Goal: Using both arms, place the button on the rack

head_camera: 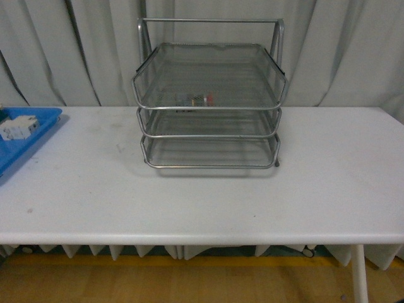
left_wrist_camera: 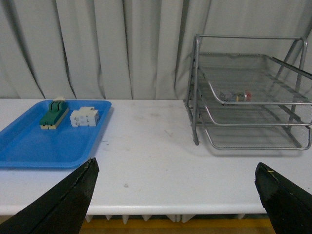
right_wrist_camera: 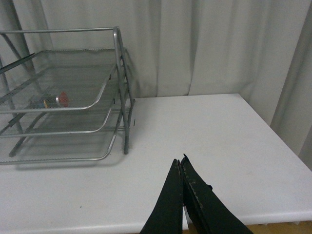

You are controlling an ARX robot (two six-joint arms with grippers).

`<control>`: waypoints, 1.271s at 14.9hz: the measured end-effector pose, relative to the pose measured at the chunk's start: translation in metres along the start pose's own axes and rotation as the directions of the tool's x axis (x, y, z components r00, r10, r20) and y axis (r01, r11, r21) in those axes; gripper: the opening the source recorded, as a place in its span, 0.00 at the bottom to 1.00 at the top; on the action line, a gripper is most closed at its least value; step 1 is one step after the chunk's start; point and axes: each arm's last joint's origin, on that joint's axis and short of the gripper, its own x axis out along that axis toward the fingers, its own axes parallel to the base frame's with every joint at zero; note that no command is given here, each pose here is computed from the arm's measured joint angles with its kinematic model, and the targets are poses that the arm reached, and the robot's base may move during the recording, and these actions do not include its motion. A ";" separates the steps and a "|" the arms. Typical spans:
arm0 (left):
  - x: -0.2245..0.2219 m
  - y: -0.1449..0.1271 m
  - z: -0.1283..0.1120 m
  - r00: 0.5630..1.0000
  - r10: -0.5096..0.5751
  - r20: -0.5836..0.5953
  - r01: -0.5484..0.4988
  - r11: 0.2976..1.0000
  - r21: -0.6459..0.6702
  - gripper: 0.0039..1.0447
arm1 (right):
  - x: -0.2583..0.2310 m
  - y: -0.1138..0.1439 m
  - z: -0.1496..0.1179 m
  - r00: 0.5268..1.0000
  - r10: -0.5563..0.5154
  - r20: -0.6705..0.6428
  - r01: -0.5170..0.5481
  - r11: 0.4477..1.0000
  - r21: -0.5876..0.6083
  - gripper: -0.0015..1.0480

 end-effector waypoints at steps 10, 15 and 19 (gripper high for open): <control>0.000 0.000 0.000 1.000 0.000 0.000 0.000 1.000 0.000 0.94 | -0.038 -0.024 0.005 1.000 -0.003 0.020 0.003 1.000 0.002 0.02; 0.000 0.000 0.000 1.000 0.000 0.000 0.000 1.000 0.000 0.94 | -0.052 -0.024 0.008 0.999 -0.003 0.032 0.003 1.000 0.003 0.02; 0.000 0.000 0.000 1.000 0.000 0.000 0.000 1.000 0.000 0.94 | -0.059 -0.024 0.008 0.999 -0.003 0.034 0.003 1.000 0.002 0.02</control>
